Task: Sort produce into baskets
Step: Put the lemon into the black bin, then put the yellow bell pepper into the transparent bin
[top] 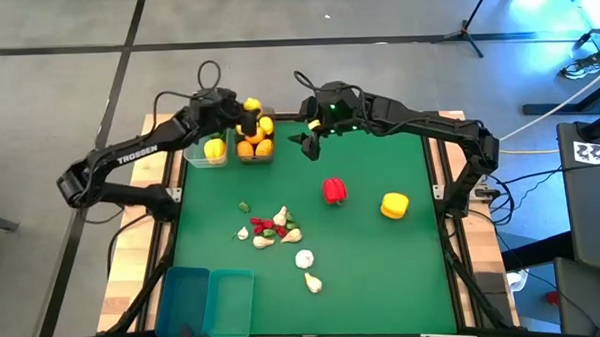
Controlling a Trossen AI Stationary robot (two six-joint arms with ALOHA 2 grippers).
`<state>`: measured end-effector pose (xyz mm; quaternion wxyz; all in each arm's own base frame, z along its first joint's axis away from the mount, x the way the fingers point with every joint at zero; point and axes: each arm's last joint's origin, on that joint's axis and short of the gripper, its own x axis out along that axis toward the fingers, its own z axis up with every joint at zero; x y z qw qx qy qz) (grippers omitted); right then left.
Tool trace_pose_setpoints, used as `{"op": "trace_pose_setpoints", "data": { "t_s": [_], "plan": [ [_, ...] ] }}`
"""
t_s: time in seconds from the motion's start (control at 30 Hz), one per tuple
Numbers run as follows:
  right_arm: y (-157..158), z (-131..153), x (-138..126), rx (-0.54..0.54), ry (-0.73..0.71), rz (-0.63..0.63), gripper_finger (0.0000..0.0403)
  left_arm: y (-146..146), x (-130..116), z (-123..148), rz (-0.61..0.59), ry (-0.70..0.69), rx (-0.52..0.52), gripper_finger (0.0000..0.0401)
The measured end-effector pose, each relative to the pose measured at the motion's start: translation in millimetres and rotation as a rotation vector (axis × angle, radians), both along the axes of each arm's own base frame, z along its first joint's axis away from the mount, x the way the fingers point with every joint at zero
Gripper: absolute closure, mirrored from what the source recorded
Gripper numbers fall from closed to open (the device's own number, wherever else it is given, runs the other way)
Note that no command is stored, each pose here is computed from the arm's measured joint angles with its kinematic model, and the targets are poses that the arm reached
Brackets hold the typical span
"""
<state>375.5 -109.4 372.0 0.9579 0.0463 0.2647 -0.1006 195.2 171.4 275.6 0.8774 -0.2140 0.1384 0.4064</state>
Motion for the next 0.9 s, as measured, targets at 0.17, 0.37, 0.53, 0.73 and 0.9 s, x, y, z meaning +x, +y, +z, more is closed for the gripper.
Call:
{"op": "trace_pose_setpoints", "data": {
  "t_s": [0.17,0.37,0.53,0.73,0.9],
  "plan": [
    [0,0,0,-0.001,-0.003,0.000,0.0113,17,3,-25,0.071,0.094,-0.069,0.0189],
    [0,0,0,0.000,0.000,0.000,0.0113,30,13,-53,0.080,0.164,-0.128,0.0154],
    [2,0,-4,0.018,0.024,0.017,0.0114,35,18,-67,0.065,0.216,-0.143,0.0118],
    [15,3,-31,0.154,0.167,0.163,0.0114,30,19,-59,0.016,0.191,-0.159,0.0098],
    [29,4,-79,0.193,0.466,0.199,0.0114,16,28,-26,-0.104,0.124,-0.108,0.0097]
  ]
}}
